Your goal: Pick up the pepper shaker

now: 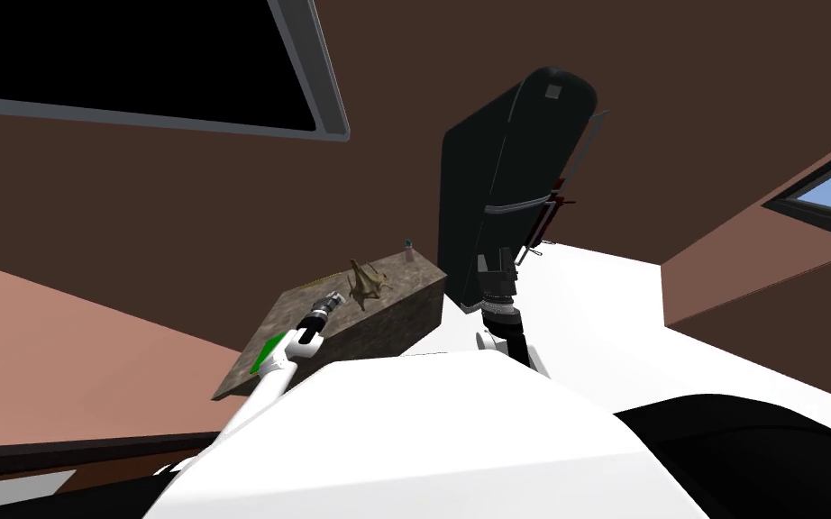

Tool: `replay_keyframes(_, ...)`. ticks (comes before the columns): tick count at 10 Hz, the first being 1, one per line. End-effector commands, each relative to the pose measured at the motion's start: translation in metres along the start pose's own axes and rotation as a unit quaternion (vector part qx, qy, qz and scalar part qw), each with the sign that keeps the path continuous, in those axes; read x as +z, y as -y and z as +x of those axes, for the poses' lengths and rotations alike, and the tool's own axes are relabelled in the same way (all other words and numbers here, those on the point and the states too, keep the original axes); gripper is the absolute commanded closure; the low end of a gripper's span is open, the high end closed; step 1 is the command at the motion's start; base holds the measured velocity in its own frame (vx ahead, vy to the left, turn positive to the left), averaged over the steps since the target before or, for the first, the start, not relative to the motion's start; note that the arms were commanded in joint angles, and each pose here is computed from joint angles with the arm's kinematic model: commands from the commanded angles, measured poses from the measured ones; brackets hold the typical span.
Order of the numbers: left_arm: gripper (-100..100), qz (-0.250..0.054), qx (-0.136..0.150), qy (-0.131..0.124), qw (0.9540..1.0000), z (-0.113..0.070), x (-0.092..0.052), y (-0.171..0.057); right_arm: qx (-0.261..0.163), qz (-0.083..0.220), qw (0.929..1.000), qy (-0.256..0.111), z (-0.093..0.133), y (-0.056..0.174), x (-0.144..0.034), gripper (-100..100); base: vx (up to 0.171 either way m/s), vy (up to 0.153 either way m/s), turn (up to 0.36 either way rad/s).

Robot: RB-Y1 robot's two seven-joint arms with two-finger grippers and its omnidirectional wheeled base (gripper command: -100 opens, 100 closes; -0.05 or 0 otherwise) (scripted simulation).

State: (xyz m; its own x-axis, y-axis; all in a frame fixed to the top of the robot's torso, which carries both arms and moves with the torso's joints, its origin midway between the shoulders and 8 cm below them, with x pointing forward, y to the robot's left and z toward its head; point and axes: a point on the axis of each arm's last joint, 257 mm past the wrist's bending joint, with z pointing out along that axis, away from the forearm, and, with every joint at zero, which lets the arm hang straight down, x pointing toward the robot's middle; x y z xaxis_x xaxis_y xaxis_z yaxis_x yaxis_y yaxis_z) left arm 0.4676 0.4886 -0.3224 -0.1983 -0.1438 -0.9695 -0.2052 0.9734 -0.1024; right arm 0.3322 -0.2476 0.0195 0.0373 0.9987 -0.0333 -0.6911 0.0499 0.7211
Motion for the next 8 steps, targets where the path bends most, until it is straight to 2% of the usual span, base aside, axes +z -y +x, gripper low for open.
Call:
replay_keyframes(1, 100, -0.024, -0.005, -0.011, 0.9996, 0.010, -0.014, -0.013, 0.000, 0.000, 1.0000, 0.000, 0.000, 0.000, 0.000, 0, -0.002, 0.030, -0.144)
replay_keyframes(2, 100, -0.023, -0.003, -0.010, 0.9997, 0.010, -0.019, -0.012, 0.000, 0.000, 1.0000, 0.000, 0.000, 0.000, 0.000, 0, -0.004, 0.048, -0.099)
replay_keyframes(3, 100, -0.012, -0.002, 0.005, 0.9999, -0.005, -0.017, -0.002, 0.000, 0.000, 1.0000, 0.000, 0.000, 0.000, 0.000, 0, -0.004, 0.027, 0.006)
replay_keyframes(4, 100, -0.042, -0.007, -0.013, 0.9990, 0.011, -0.033, -0.021, 0.000, 0.000, 1.0000, 0.000, 0.000, 0.000, 0.000, 0, -0.005, 0.046, -0.122)
replay_keyframes(5, 100, -0.038, -0.005, -0.008, 0.9993, 0.006, -0.036, -0.017, 0.000, 0.000, 1.0000, 0.000, 0.000, 0.000, 0.000, 0, -0.006, 0.050, -0.098)
replay_keyframes(6, 100, -0.027, -0.004, 0.007, 0.9996, -0.010, -0.034, -0.006, 0.000, 0.000, 1.0000, 0.000, 0.000, 0.000, 0.000, 0, -0.005, 0.023, 0.002)
replay_keyframes(7, 100, -0.032, -0.004, -0.001, 0.9995, -0.002, -0.036, -0.012, 0.000, 0.000, 1.0000, 0.000, 0.000, 0.000, 0.000, 0, -0.001, 0.008, 0.004)
replay_keyframes(8, 0, -0.032, -0.004, 0.001, 0.9995, -0.005, -0.036, -0.012, 0.000, 0.000, 1.0000, 0.000, 0.000, 0.000, 0.000, 0, 0.000, 0.000, 0.000)
